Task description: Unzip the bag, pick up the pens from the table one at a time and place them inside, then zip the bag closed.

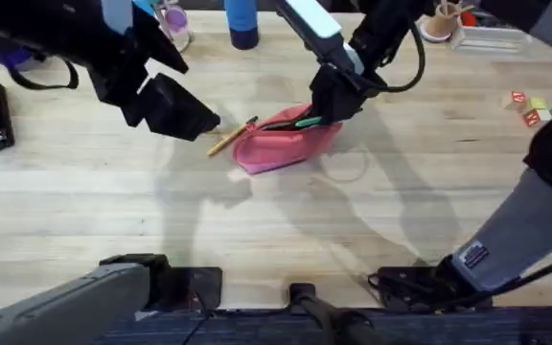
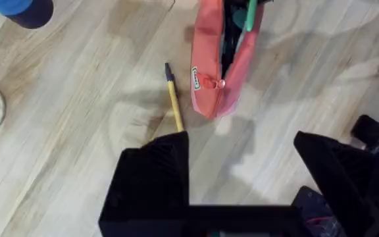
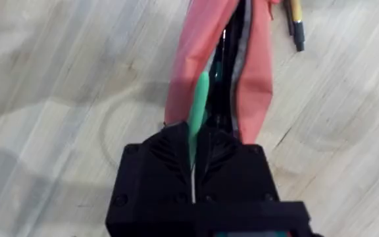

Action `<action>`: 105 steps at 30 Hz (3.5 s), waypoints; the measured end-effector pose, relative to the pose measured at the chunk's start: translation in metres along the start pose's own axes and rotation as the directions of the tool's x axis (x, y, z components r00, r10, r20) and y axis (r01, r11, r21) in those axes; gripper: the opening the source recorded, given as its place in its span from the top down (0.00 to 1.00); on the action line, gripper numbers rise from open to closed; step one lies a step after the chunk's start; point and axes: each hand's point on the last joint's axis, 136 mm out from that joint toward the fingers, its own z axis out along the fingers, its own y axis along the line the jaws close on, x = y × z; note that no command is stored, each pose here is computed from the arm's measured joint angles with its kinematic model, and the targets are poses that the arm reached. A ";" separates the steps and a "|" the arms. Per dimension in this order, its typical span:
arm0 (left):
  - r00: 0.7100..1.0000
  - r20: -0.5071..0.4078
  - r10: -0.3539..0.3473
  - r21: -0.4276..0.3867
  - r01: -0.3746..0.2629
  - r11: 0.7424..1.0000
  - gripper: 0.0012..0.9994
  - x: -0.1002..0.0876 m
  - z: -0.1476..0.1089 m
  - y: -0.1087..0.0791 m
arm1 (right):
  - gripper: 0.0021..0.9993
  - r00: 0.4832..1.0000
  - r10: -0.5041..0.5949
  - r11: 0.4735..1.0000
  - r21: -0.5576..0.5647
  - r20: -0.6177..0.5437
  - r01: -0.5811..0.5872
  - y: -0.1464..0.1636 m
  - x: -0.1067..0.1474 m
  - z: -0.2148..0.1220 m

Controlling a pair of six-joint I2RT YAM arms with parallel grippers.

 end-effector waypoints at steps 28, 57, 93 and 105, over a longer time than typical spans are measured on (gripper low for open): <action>1.000 0.000 0.000 0.000 0.000 1.000 0.00 0.000 0.000 0.000 | 0.97 0.995 -0.104 0.995 0.005 -0.011 0.104 -0.023 -0.014 0.034; 1.000 0.000 0.000 0.000 0.000 1.000 0.00 0.000 0.000 0.000 | 0.16 0.989 -0.070 0.998 0.003 0.132 0.070 -0.031 -0.038 0.053; 0.994 -0.110 -0.005 -0.080 -0.004 0.997 0.00 0.019 -0.002 0.014 | 0.00 0.933 -0.006 0.979 0.192 0.360 -0.067 -0.047 -0.023 -0.015; 0.980 -0.198 0.006 -0.139 -0.034 0.990 0.00 0.034 -0.005 0.025 | 0.00 0.934 0.022 0.950 0.284 0.355 -0.130 -0.045 0.003 -0.052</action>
